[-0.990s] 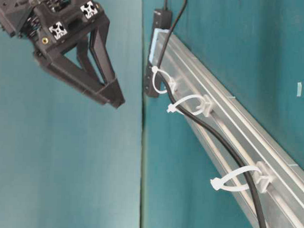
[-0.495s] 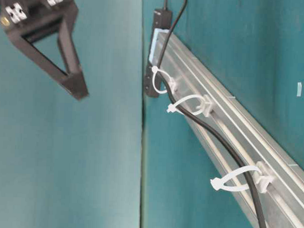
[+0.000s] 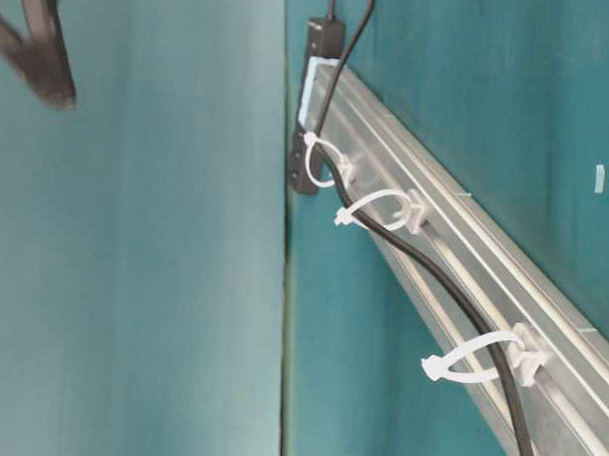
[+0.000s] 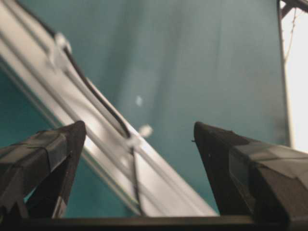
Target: Pass the USB cable through three rings with both arms.
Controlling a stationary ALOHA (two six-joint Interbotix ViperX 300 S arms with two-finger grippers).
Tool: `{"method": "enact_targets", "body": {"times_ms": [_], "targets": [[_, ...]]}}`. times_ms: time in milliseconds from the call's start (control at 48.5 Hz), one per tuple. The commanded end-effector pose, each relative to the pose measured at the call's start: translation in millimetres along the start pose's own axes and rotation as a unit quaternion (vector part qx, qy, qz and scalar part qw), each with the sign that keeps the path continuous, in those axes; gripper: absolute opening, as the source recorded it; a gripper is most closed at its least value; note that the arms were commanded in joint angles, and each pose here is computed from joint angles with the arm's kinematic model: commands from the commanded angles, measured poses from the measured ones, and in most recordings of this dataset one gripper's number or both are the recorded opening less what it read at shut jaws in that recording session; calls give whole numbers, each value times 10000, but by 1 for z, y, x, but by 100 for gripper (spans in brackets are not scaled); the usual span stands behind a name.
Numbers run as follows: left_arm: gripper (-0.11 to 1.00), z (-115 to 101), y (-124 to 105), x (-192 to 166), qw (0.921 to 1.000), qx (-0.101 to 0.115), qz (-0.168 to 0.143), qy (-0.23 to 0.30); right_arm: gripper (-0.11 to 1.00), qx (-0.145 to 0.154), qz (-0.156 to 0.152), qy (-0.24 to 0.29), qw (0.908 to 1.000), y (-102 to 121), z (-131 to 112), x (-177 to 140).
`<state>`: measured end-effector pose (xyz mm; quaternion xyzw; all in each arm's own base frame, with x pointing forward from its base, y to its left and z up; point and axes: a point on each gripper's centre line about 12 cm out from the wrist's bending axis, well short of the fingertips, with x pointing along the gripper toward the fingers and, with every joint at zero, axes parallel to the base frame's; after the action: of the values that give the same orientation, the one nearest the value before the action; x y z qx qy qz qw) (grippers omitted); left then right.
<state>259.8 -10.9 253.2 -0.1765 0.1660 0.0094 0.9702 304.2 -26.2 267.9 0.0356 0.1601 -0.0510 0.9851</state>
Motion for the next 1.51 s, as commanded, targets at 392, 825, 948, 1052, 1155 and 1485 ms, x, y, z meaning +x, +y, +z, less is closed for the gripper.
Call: {"method": "enact_targets", "body": {"times_ms": [392,825,948,1052,1155,1485], "targets": [[97,58,-14,-75,9795,1163,-215,-1630,86,446,83,-653,9968,0,1,-58],[97,61,-16,-94,9777,1146,-236,-1742,86,493,164,-1046,9932,1,10,-89],[97,61,-16,-94,9778,1139,-238,-1742,86,494,168,-1084,9927,1,11,-91],[97,61,-15,-94,9778,1154,-234,-1735,86,493,168,-1061,9930,1,10,-91],[97,62,-16,-94,9774,1162,-236,-1750,86,492,170,-1008,9935,1,8,-90],[97,61,-16,-94,9776,1154,-235,-1742,86,484,169,-985,9938,1,7,-90]]}}
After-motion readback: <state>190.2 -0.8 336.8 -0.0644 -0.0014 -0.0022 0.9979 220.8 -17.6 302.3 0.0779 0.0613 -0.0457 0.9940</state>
